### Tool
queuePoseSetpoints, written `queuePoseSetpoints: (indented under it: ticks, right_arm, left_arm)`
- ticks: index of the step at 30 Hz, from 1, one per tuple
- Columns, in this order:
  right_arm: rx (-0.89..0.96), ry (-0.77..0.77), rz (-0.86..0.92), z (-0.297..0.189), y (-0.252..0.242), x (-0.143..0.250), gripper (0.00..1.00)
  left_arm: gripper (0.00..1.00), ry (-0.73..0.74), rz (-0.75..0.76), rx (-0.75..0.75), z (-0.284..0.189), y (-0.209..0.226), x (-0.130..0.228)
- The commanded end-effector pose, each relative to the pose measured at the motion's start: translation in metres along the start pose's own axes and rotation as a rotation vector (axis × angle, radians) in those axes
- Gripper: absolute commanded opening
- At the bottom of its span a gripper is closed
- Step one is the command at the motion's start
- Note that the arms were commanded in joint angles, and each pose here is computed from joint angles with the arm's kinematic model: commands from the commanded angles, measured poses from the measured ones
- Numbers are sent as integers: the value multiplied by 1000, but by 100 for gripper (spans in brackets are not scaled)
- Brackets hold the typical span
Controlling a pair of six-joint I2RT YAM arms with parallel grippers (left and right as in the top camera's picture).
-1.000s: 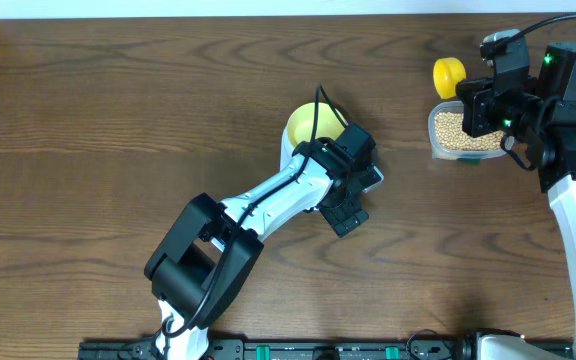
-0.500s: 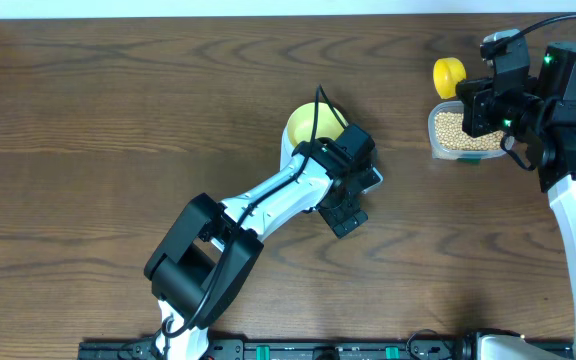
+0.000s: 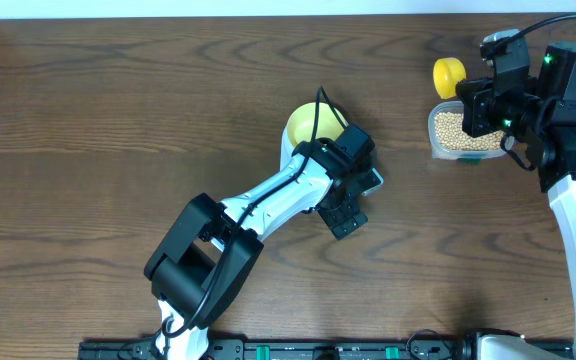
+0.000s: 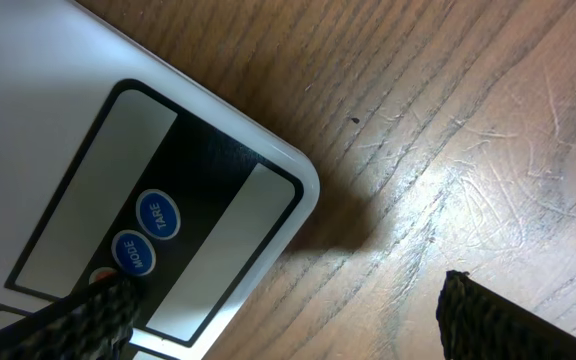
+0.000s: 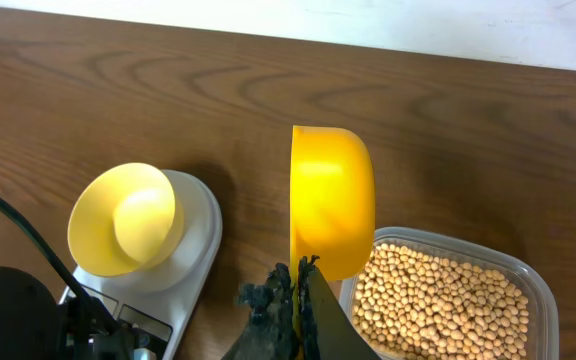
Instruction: Scoop item into bowl and weigh 50g on scale
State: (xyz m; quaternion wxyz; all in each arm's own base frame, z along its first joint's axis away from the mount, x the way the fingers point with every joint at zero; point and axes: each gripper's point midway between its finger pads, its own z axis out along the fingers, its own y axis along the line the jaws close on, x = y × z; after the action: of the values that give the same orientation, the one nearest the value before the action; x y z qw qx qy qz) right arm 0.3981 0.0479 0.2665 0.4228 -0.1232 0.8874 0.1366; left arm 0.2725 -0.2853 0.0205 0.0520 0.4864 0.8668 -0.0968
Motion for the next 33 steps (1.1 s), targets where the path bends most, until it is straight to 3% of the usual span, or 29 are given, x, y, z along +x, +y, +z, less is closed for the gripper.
queuePoseSetpoints:
  ticks: [1,33]
  right_arm:
    - [-6,-16,-20,-3,1,-7,1]
    - [-7,-12,-19,-2,1,-6,1]
  left_arm:
    - [98,32,-12,39,15,2,8]
    - [98,66,-8,-15,28,15,14]
